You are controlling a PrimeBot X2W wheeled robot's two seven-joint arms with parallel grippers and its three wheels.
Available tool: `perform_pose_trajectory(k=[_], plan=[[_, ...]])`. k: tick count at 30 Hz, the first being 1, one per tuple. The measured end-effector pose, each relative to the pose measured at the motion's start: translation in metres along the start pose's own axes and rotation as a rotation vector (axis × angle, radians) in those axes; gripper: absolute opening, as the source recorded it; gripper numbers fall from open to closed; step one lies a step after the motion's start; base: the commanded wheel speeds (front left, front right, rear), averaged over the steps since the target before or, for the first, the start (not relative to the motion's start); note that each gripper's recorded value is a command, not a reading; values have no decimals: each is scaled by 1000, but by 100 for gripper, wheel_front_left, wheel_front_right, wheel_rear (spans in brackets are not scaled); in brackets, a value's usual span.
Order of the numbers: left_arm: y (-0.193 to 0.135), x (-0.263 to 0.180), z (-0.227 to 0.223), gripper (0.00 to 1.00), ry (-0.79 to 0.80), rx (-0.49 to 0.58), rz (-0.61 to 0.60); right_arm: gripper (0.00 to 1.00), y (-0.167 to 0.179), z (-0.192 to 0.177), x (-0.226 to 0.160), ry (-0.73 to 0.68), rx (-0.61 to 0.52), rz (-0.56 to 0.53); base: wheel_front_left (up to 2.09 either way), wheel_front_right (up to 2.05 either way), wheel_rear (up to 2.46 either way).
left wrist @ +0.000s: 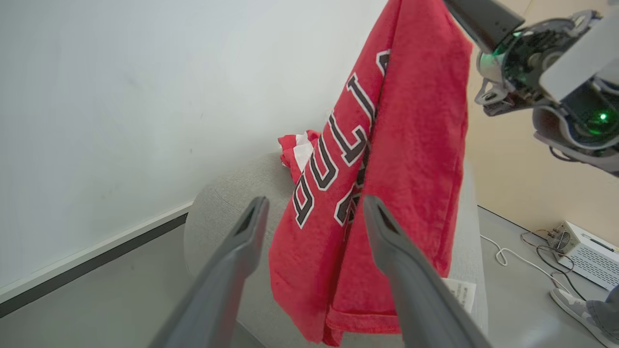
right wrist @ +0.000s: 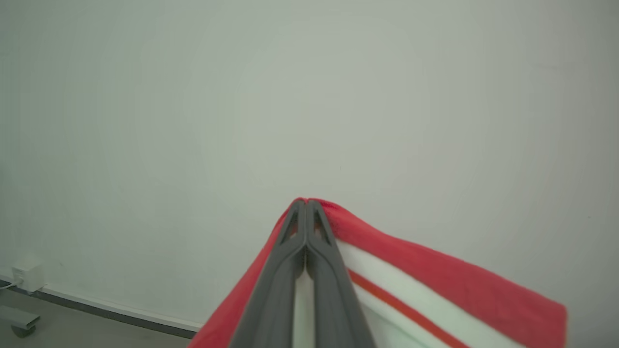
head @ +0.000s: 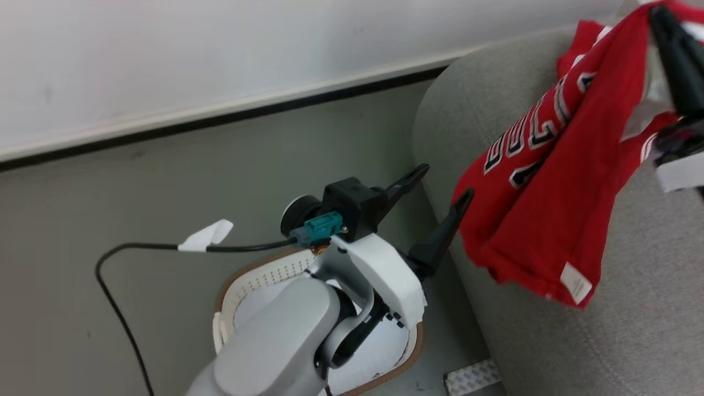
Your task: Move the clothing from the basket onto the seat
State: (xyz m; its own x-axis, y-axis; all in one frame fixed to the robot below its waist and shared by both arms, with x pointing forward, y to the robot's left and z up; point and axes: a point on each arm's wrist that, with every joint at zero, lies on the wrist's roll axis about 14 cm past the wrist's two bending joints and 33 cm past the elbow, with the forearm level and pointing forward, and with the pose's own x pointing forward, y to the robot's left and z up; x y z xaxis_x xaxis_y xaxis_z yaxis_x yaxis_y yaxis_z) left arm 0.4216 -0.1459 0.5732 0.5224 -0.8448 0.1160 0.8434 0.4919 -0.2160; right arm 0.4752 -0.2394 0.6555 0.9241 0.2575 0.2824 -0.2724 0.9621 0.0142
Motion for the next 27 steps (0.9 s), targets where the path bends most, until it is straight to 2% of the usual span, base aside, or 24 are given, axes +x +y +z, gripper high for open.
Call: perform_pose_trajectory(k=[6,11,13,16,22,27], plan=[[33,16,-22,100,10,-33,1,0,-72,-2,42,-33,-40,-143,0,0,0],[65,19,-50,100,32,-76,39,0,-147,-6,63,-59,-57,-328,0,0,0],[77,17,-62,100,42,-94,60,0,-184,-21,57,-28,-69,-439,0,0,0],[91,10,-80,100,69,-114,95,0,-225,-67,37,107,-96,-585,0,0,0],[103,0,-97,100,96,-130,135,0,-233,-167,-7,355,-18,-741,0,0,0],[104,-2,-98,100,102,-130,143,0,-238,-190,-46,437,10,-835,0,0,0]])
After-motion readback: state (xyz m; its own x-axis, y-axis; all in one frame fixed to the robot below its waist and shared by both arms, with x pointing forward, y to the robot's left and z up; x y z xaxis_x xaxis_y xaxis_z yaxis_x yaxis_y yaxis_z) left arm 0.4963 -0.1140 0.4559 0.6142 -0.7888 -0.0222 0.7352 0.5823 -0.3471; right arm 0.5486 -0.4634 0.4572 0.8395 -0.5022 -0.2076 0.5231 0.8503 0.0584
